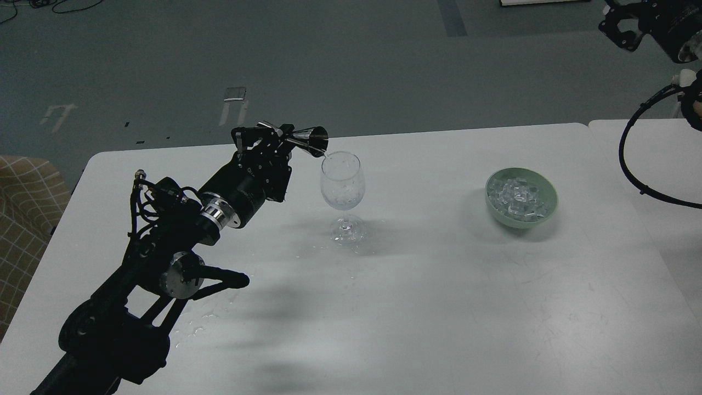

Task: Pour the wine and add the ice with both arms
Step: 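Tilt the jigger over the wine glass with the left gripper to pour, then turn the jigger upright and bring it back to its spot, then set the jigger on the table and open the left gripper, then raise the left gripper up and away from the jigger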

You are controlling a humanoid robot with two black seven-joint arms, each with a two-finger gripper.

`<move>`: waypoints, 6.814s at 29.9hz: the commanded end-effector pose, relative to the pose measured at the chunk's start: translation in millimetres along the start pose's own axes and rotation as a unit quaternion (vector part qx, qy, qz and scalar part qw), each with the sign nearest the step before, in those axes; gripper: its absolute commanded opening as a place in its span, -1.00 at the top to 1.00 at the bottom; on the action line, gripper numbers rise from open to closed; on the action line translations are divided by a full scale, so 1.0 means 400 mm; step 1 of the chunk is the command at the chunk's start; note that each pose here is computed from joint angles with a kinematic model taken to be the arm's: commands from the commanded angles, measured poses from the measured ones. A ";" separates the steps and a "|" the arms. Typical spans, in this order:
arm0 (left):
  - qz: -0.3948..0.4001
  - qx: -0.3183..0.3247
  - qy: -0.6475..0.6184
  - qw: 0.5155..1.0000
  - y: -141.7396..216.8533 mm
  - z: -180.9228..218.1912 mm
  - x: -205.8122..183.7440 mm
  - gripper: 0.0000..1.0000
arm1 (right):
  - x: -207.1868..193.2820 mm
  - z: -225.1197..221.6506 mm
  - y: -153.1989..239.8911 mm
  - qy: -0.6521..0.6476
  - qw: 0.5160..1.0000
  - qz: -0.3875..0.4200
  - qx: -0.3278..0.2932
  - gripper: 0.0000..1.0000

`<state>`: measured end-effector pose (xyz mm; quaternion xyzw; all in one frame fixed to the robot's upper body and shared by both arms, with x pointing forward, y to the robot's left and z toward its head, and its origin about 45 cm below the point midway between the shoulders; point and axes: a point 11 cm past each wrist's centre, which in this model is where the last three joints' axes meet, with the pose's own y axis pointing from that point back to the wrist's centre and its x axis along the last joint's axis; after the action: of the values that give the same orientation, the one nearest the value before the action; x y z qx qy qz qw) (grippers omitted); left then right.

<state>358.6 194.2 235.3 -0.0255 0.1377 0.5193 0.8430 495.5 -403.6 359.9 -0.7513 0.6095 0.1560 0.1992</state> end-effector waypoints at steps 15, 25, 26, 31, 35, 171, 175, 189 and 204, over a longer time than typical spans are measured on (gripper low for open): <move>-0.018 0.000 -0.125 0.992 -0.021 0.040 -0.003 0.90 | 0.010 -0.007 0.009 0.005 1.000 0.003 0.001 -1.00; -0.035 -0.005 -0.211 0.977 -0.041 0.060 -0.029 0.90 | 0.010 -0.008 0.009 0.004 1.000 0.003 0.001 -1.00; -0.036 -0.007 -0.217 0.975 -0.043 0.066 -0.032 0.90 | 0.011 -0.011 0.010 0.006 1.000 0.003 0.002 -1.00; -0.048 -0.024 -0.272 0.961 -0.063 0.104 -0.063 0.90 | 0.017 -0.016 0.013 0.008 1.000 0.006 0.003 -1.00; -0.049 -0.033 -0.327 0.943 -0.067 0.139 -0.056 0.90 | 0.016 -0.019 0.013 0.007 1.000 0.005 0.004 -1.00; 0.045 -0.203 0.253 0.945 -0.038 0.358 0.315 -0.95 | 0.004 -0.102 0.073 0.083 0.996 0.000 0.017 -1.00; 0.049 -0.181 0.201 0.961 -0.081 0.359 0.301 -0.95 | 0.012 -0.113 0.081 0.114 0.993 0.005 0.008 -1.00; 0.031 -0.165 0.221 0.961 -0.161 0.323 0.295 -0.95 | 0.092 -0.036 0.122 0.441 0.887 0.034 -0.137 -1.00; 0.017 -0.173 0.242 0.955 -0.120 0.278 0.327 -0.95 | 0.074 0.076 0.147 0.687 0.673 -0.125 -0.246 -1.00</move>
<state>479.6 309.8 306.6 -0.2974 0.2408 0.5295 0.7571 445.8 -433.5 317.2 -0.7353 0.4531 -0.2728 -0.4238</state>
